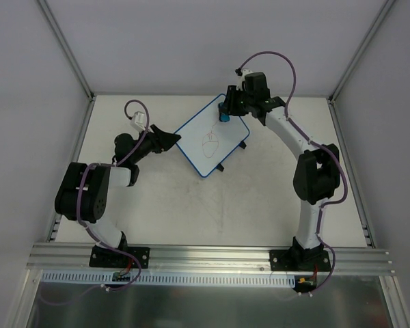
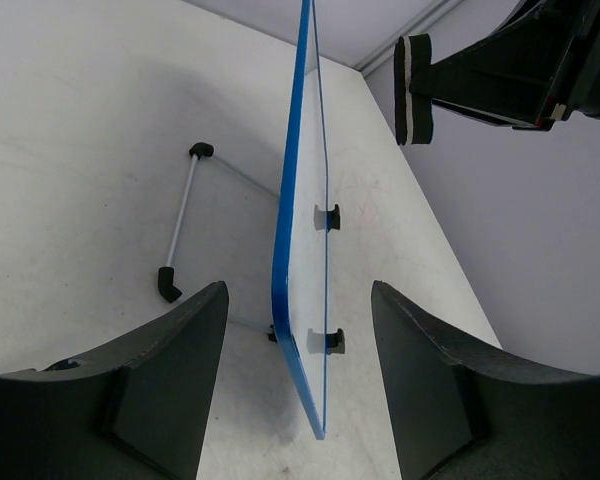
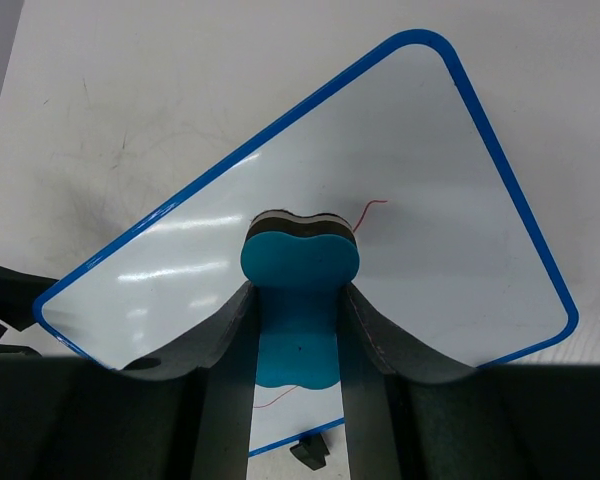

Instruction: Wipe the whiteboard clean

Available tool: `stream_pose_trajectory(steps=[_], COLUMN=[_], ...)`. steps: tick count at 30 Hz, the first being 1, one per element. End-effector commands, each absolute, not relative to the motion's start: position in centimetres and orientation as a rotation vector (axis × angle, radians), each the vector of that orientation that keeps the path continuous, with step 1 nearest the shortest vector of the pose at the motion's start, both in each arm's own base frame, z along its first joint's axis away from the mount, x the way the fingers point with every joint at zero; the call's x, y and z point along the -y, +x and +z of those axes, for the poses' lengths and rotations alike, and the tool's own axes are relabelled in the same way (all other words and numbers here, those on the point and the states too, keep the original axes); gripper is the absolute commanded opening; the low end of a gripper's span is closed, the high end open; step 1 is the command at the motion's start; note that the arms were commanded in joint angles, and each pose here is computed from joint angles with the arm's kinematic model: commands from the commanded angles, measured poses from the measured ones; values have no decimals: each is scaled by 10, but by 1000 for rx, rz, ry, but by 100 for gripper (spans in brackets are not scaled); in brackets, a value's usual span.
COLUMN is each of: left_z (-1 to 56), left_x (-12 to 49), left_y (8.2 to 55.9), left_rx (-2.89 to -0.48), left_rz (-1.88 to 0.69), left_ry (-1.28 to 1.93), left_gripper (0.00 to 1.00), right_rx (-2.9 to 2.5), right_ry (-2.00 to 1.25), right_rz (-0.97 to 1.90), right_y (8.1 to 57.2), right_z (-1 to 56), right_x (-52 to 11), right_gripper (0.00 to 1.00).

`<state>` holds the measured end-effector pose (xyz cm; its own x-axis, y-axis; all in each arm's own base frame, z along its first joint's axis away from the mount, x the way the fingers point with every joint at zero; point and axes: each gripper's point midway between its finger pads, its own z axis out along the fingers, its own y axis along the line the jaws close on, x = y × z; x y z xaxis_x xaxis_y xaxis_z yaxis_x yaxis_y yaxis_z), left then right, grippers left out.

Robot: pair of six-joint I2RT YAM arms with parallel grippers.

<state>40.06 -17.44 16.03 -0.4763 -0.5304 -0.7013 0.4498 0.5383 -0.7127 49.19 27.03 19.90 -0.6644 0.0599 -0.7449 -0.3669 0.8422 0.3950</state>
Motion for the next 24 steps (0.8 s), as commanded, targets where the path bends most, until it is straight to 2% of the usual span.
stream_pose_trajectory(steps=[1, 4, 7, 19, 24], left_z=[176, 173, 172, 171, 170], left_x=[175, 177, 181, 198, 202], left_y=[401, 403, 405, 411, 413], left_rx=[-1628, -1635, -1636, -1636, -1640], left_rz=[-1168, -1174, -1176, -1176, -1182], left_ry=[0, -1, 16, 71, 81], left_gripper=[59, 56, 48, 44, 31], right_rx=[-2121, -2118, -2119, -2124, -2132], right_ry=[-211, -216, -220, -221, -215], right_rz=[675, 676, 674, 673, 665], right_y=[504, 506, 507, 510, 511], right_z=[228, 228, 226, 222, 218], right_x=[-277, -281, -285, -289, -288], right_gripper=[0, 0, 0, 0, 0])
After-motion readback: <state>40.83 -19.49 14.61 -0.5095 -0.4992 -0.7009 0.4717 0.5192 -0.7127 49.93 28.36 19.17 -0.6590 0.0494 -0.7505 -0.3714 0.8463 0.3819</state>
